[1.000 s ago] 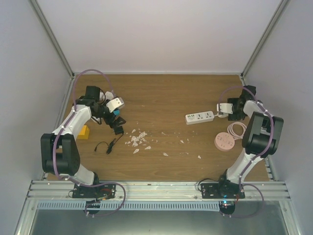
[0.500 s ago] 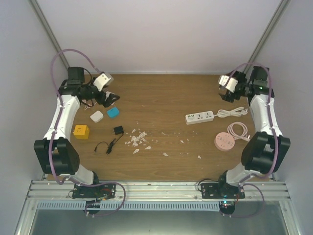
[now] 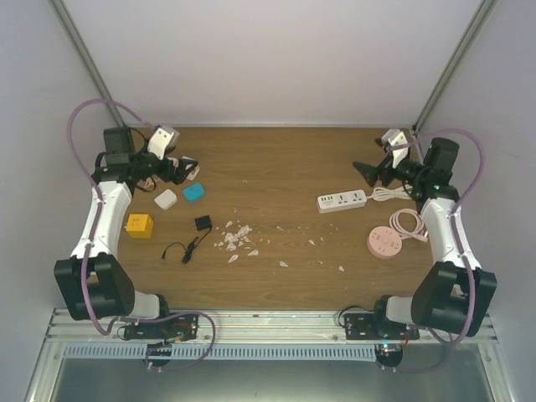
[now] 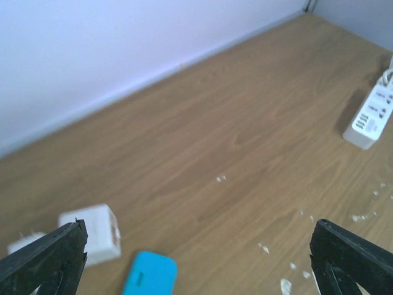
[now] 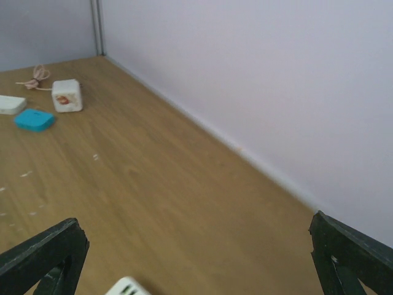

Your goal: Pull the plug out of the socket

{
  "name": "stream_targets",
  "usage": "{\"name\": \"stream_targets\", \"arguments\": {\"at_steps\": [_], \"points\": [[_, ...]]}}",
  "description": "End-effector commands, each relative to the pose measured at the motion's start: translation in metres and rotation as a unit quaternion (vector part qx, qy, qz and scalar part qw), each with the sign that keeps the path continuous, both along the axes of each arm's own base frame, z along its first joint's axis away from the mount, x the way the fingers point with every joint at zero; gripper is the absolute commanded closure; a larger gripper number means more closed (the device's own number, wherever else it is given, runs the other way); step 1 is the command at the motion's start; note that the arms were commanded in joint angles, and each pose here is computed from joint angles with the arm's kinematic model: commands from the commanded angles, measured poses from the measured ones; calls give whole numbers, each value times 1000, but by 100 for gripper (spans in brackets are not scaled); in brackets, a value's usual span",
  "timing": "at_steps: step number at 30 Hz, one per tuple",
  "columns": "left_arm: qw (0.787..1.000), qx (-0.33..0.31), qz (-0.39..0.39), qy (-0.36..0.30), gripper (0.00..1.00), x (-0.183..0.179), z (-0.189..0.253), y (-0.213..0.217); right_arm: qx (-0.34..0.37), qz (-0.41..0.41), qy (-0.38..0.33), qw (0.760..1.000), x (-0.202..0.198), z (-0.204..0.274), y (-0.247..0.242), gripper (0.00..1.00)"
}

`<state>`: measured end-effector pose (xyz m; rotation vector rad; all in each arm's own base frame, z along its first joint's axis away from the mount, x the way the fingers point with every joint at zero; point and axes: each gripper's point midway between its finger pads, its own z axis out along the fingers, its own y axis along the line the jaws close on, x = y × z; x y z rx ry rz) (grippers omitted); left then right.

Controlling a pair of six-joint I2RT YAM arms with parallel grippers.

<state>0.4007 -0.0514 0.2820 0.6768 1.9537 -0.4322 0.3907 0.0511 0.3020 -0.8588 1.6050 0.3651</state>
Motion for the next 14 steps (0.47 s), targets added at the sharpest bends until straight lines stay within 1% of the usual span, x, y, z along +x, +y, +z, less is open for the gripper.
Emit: {"name": "stream_targets", "arguments": {"at_steps": [1,6,11,14], "points": [[1000,-16,15,17,1,-4,-35,4,86,-15,56,995,-7,-30,3,0],[999,-30,21,27,1,-16,-63,3,106,-28,78,991,-17,-62,1,0],[998,-37,33,28,1,-16,-68,4,119,-23,95,988,-19,-73,2,0],[998,-38,40,19,1,-14,-63,6,117,-23,89,989,-22,-72,1,0]]}}
